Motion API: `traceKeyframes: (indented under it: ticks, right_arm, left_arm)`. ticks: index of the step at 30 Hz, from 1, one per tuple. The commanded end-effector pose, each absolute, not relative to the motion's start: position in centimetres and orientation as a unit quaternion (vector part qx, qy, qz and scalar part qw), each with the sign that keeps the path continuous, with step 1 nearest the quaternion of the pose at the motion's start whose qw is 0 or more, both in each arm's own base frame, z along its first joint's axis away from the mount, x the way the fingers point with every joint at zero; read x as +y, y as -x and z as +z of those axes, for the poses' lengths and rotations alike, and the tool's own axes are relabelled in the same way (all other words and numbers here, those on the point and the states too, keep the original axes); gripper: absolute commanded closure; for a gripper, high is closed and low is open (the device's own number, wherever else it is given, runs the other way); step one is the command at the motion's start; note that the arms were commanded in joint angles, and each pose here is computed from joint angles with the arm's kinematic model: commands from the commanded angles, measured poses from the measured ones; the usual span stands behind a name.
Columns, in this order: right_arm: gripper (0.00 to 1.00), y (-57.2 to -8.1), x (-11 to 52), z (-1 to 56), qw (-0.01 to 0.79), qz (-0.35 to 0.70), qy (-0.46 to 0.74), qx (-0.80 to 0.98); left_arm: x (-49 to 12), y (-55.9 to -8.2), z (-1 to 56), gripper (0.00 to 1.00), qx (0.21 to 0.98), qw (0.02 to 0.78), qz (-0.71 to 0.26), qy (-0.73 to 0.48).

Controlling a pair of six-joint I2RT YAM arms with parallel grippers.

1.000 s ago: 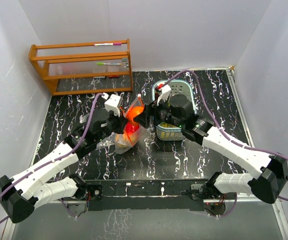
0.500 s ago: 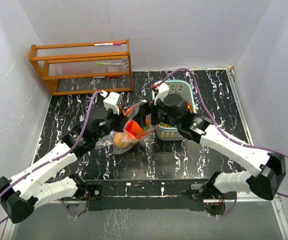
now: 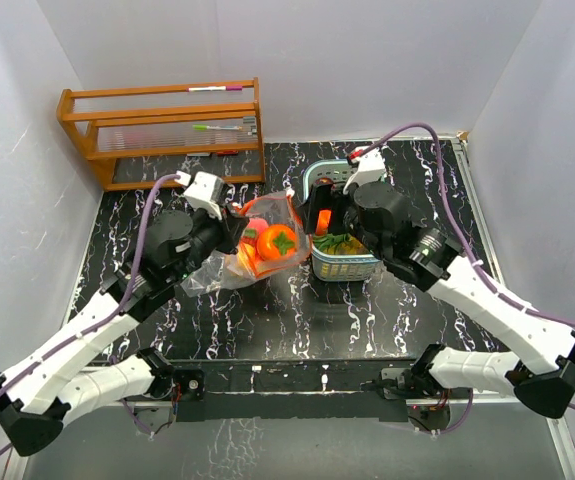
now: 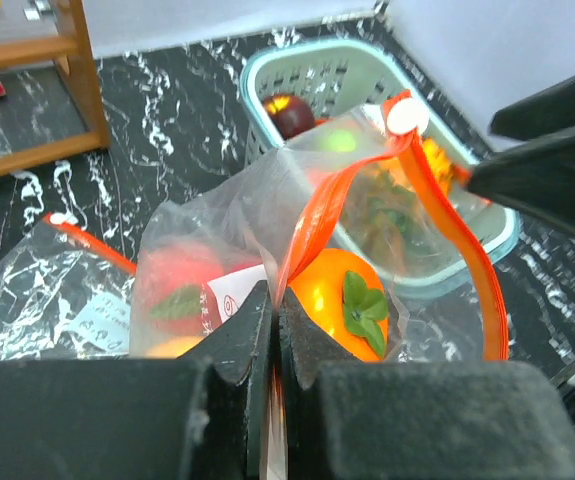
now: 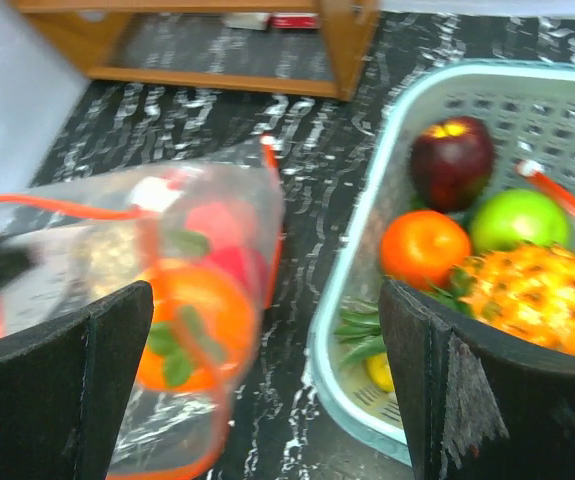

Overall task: Place the food in the zip-top bag and seal the zipper
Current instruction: Place the fake fruit in the zipper food storage bag, then pick up the fake fruit from the bin.

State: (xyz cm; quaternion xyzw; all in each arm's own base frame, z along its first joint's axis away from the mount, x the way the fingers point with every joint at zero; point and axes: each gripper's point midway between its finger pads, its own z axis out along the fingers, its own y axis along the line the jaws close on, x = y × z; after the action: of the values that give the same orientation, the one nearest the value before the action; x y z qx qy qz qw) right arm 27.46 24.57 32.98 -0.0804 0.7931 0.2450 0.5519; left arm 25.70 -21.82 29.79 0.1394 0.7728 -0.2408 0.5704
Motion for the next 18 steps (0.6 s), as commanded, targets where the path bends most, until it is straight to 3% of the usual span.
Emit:
traceKeyframes:
  ticks: [1, 5, 10, 18]
  right_arm:
    - [0.02, -30.9, 20.2, 31.1, 0.547, 0.141, -0.005, 0.825]
    - [0.02, -34.6, 18.2, 28.3, 0.522, 0.103, -0.036, 0.846]
    - [0.02, -38.3, 18.4, 27.3, 0.532, 0.105, -0.039, 0.840]
    - [0.02, -42.9, 18.7, 23.9, 0.522, 0.111, -0.007, 0.846]
  left_arm:
    - [-22.2, -25.9, 30.4, 1.00, 0.770, 0.570, -0.267, -0.107]
    - [-21.6, -26.2, 28.3, 1.00, 0.764, 0.582, -0.269, -0.074]
    - [-23.6, -25.8, 24.8, 1.00, 0.793, 0.521, -0.305, -0.081]
    - [-22.5, -25.3, 26.4, 1.00, 0.780, 0.541, -0.302, -0.085]
